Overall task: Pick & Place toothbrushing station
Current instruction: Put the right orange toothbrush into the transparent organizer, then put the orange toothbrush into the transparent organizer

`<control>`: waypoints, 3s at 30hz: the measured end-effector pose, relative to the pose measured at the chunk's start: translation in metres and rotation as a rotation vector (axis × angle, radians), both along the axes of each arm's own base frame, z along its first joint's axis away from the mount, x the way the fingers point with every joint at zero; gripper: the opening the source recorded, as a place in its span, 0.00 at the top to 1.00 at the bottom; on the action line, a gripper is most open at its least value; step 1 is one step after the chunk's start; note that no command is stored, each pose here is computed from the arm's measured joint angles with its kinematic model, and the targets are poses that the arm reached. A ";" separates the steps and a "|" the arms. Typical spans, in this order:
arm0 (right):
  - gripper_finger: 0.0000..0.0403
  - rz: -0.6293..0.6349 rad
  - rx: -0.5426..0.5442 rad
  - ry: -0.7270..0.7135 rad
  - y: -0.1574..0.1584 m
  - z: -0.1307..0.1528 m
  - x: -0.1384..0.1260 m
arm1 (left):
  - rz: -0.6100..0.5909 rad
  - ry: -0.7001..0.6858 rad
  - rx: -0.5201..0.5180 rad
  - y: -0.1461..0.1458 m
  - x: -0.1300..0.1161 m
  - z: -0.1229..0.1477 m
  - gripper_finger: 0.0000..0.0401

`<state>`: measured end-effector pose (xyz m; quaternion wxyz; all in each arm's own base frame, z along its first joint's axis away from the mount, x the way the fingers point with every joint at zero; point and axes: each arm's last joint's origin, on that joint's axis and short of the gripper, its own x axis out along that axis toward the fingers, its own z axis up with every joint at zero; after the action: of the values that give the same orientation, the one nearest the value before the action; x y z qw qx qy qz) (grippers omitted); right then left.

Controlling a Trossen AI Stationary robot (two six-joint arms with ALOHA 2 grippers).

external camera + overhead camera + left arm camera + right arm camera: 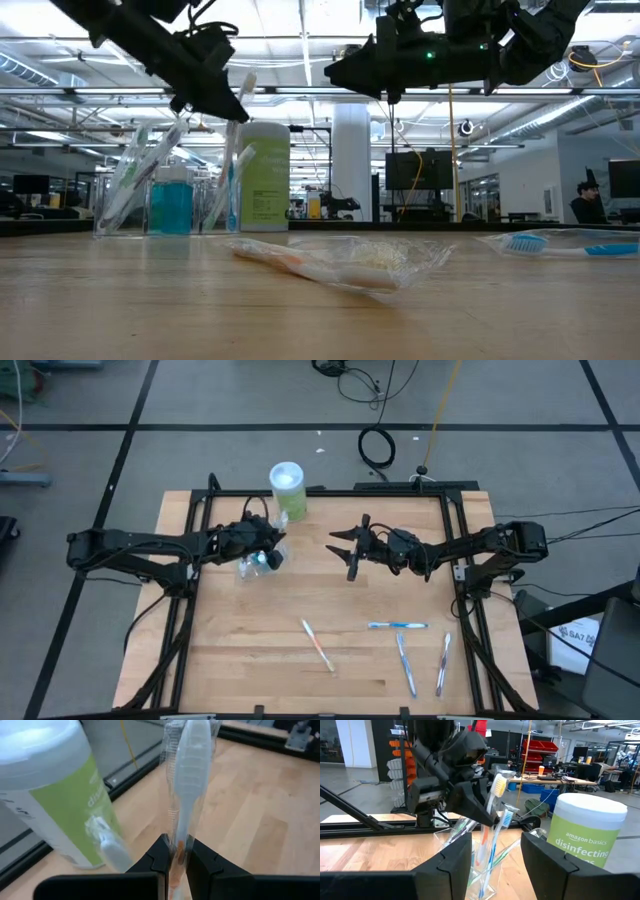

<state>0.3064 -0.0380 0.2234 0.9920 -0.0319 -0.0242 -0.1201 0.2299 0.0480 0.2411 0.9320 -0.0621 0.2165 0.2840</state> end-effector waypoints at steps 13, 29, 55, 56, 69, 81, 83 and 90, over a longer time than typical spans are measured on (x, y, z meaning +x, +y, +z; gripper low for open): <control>0.59 0.001 0.001 0.005 0.000 0.000 0.000 | 0.113 -0.160 0.056 -0.005 -0.017 -0.047 0.91; 0.59 0.001 0.000 0.005 0.000 0.000 0.000 | 0.154 -0.076 -0.033 -0.005 -0.023 -0.064 0.91; 0.59 0.001 -0.004 -0.002 0.000 0.000 0.000 | 0.073 -0.179 -0.061 -0.009 -0.028 -0.046 0.55; 0.59 0.001 -0.004 -0.002 0.000 0.000 0.000 | 0.064 -0.191 -0.055 -0.011 -0.029 -0.043 0.55; 0.59 0.001 -0.001 0.002 0.000 0.000 0.000 | -0.131 -0.293 0.021 -0.037 -0.041 -0.017 0.57; 0.59 0.001 0.000 0.001 0.000 0.000 0.000 | -0.492 -0.379 -0.022 -0.059 -0.038 -0.007 0.62; 0.59 0.001 0.000 0.001 0.000 0.000 0.000 | -0.508 -0.396 -0.022 -0.062 -0.038 -0.006 0.62; 0.59 0.003 0.001 0.004 0.000 0.000 0.000 | -0.618 -0.424 0.001 -0.080 -0.024 -0.007 0.62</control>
<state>0.3066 -0.0377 0.2232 0.9922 -0.0317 -0.0224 -0.1188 0.2063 -0.0317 0.2345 0.9979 -0.0506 0.0270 -0.0296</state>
